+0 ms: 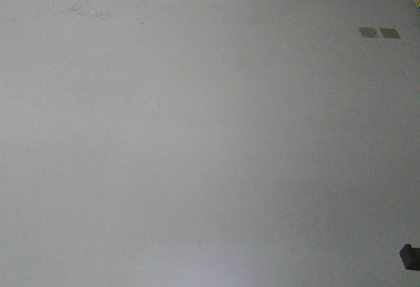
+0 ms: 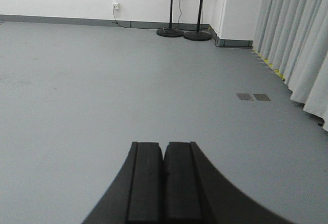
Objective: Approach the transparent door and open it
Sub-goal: 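Drive the base forward across the grey floor toward the wooden platform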
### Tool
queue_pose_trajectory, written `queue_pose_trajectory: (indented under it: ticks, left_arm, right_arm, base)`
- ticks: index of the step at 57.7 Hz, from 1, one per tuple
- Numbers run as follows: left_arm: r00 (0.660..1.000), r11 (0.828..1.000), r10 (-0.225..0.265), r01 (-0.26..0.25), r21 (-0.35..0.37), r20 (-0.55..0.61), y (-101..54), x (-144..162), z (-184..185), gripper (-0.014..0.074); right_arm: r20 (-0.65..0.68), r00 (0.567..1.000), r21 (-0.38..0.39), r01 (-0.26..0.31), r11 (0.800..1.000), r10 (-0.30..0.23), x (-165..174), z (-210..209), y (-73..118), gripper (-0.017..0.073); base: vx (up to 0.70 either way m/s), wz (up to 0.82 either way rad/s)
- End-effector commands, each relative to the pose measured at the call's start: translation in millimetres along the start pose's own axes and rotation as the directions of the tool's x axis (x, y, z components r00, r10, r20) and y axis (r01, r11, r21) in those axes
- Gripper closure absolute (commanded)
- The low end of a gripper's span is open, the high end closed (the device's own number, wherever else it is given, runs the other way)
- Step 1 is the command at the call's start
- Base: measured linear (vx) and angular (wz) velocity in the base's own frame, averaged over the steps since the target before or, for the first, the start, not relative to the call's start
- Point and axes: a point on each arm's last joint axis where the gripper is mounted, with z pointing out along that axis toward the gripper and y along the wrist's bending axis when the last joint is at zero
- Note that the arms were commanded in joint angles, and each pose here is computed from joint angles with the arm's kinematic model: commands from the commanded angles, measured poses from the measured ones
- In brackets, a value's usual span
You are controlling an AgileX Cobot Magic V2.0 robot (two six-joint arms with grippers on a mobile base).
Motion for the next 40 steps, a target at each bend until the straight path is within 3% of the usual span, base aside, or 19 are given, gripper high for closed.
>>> queue_pose_trajectory:
  ticks: [1, 40]
  left_arm:
    - [0.998, 1.0, -0.012, 0.012, 0.006, 0.066, -1.0, 2.0, -0.1, 0.0599]
    - [0.998, 1.0, -0.012, 0.012, 0.006, 0.066, -1.0, 2.0, -0.1, 0.0599]
  right_arm:
    - [0.08, 0.997, 0.009, 0.004, 1.0, -0.005, -3.3, 0.1, -0.4, 0.0567]
    - [0.08, 0.997, 0.009, 0.004, 1.0, -0.005, -3.3, 0.1, -0.4, 0.0567]
  base:
    - [0.36, 0.12]
    - [0.42, 0.2]
